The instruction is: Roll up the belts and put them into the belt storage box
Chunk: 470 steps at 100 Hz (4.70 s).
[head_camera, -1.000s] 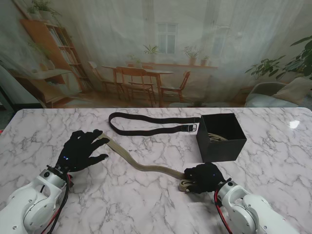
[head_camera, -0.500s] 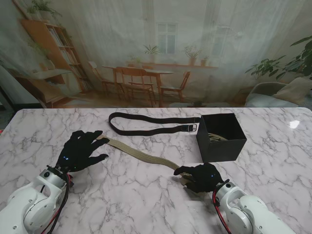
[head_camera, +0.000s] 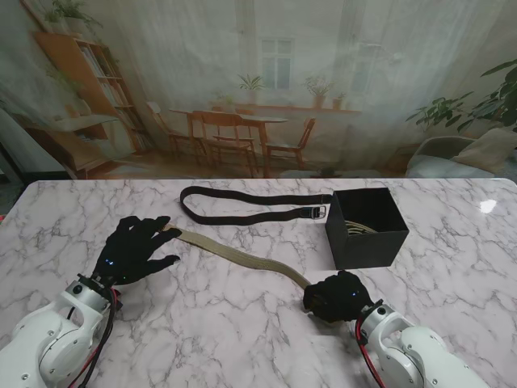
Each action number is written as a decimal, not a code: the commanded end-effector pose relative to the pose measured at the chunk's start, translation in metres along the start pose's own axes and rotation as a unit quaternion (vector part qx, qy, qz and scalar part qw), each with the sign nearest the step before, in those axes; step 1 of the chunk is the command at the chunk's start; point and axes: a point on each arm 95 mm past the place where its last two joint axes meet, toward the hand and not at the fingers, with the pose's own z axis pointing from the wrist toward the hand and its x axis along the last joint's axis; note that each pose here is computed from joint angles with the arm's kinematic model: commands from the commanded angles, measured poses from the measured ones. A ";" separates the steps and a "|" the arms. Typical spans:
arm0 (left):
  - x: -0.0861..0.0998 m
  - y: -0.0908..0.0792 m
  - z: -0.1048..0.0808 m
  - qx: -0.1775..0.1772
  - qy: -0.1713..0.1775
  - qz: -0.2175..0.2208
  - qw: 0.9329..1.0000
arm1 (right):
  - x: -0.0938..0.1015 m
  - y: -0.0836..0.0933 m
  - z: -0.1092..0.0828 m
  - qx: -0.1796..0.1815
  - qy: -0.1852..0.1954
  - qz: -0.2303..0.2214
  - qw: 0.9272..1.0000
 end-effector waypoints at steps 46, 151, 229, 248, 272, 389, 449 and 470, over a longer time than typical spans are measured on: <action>0.001 0.002 0.000 -0.004 0.002 -0.002 1.000 | 0.005 0.027 -0.020 0.154 0.036 0.010 0.987; 0.001 0.002 -0.001 -0.003 0.001 0.000 1.000 | 0.008 0.048 -0.031 0.241 0.039 -0.020 0.970; 0.000 0.002 -0.001 -0.004 -0.001 0.000 1.000 | 0.013 0.054 -0.031 0.243 0.024 0.006 0.970; 0.000 0.001 -0.001 -0.003 -0.002 -0.001 1.000 | 0.012 0.056 -0.032 0.255 0.020 -0.001 0.967; 0.000 0.001 -0.001 -0.002 -0.002 -0.001 1.000 | 0.011 0.055 -0.032 0.267 0.016 -0.037 0.963; 0.000 0.002 -0.001 -0.003 0.001 0.000 1.000 | 0.011 0.025 -0.020 0.136 -0.040 -0.021 0.990; 0.000 0.002 -0.001 -0.003 0.001 0.001 1.000 | 0.011 0.036 -0.025 0.181 -0.033 -0.017 0.983; 0.000 0.002 -0.001 -0.003 0.001 0.001 1.000 | 0.010 0.038 -0.025 0.184 -0.034 -0.018 0.982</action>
